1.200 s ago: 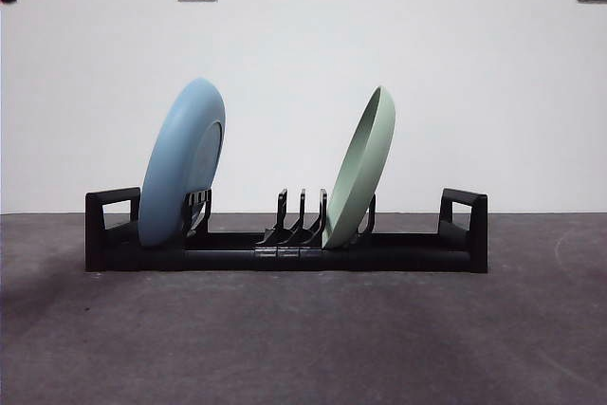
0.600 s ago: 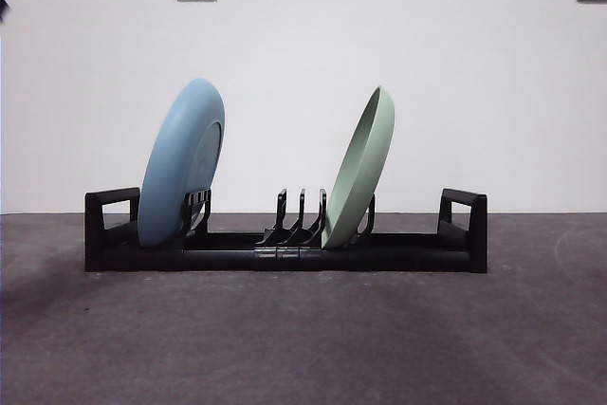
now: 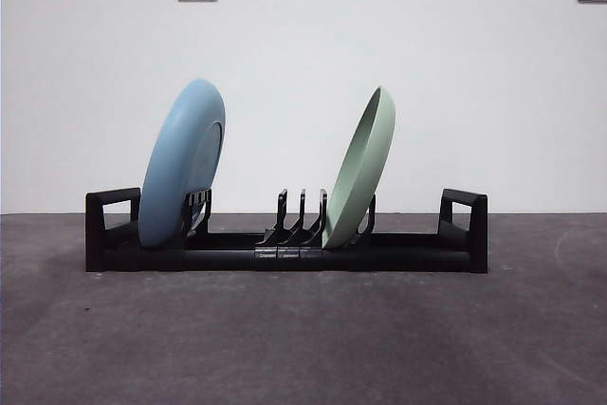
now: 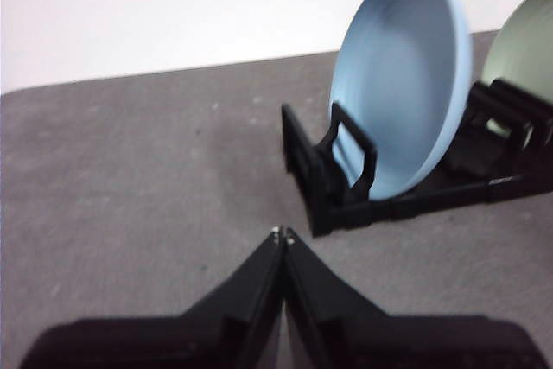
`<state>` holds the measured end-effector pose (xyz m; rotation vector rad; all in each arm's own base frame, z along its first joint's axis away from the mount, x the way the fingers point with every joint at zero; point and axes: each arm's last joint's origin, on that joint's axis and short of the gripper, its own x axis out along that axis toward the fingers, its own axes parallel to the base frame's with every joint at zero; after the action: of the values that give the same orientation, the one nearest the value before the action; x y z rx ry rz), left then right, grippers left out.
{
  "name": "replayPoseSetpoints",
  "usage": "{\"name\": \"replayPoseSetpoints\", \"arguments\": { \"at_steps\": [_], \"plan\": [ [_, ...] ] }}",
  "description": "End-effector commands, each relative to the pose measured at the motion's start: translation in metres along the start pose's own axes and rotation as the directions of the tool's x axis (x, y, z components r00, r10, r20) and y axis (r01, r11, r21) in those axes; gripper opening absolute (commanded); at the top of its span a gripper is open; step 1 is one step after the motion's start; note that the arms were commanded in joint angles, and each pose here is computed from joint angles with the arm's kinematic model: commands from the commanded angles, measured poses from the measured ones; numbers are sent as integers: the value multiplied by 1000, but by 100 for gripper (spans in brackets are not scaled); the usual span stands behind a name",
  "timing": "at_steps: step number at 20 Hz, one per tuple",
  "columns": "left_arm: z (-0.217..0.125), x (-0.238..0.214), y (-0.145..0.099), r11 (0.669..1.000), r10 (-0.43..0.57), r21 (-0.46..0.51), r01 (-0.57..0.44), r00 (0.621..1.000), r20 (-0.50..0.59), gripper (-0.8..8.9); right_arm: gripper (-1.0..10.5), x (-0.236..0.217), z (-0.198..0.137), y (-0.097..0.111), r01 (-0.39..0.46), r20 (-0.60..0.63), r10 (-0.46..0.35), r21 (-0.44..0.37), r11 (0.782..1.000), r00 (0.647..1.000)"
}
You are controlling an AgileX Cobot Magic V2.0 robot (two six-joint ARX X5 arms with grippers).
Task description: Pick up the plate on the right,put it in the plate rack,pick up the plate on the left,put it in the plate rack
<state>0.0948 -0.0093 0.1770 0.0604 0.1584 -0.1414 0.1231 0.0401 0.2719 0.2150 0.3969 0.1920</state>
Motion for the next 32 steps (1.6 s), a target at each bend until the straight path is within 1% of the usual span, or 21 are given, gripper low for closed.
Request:
{"name": "replayPoseSetpoints", "arguments": {
  "at_steps": [1, 2, 5, 24, 25, 26, 28, 29, 30, 32],
  "plan": [
    [-15, 2, 1, 1000, 11, -16, -11, 1000, 10, -4, 4, 1, -1, 0, 1, 1, -1, 8, 1000, 1000],
    [-21, 3, 0, 1000, 14, -22, -13, 1000, 13, -4, 4, 1, -1, 0, 1, 1, -1, 8, 1000, 1000],
    [-30, 6, 1, 999, 16, -37, -17, 1000, -23, -4, 4, 1, -1, 0, 2, -1, -2, 8, 1000, 1000],
    [-29, 6, 1, 999, 23, -37, -24, 1000, -18, -4, 4, 1, -2, 0, 4, -7, -4, 7, 1000, 1000],
    [-29, 6, 1, 999, 23, -37, -24, 1000, -18, -4, 4, 1, -2, 0, 5, -7, -5, -18, 1000, 1000],
    [-29, 6, 1, 999, 23, -37, -24, 1000, -18, -4, 4, -2, -1, -1, 5, 5, -5, -95, 995, 1000],
    [-29, 6, 1, 999, 23, -37, -24, 1000, -18, -4, 4, -12, 0, -4, 37, 54, -26, -224, 974, 998],
    [-29, 6, 1, 999, 23, -37, -24, 1000, -18, -4, 4, -16, 0, -6, 47, 82, -26, -269, 962, 996],
    [-29, 6, 1, 999, 23, -37, -24, 1000, -18, -3, 4, -21, -2, -9, 49, 112, -19, -275, 960, 994],
    [-29, 6, 1, 999, 23, -37, -24, 1000, -18, -3, 4, -29, -12, -16, 36, 169, 9, -266, 963, 986]
  ]
}}
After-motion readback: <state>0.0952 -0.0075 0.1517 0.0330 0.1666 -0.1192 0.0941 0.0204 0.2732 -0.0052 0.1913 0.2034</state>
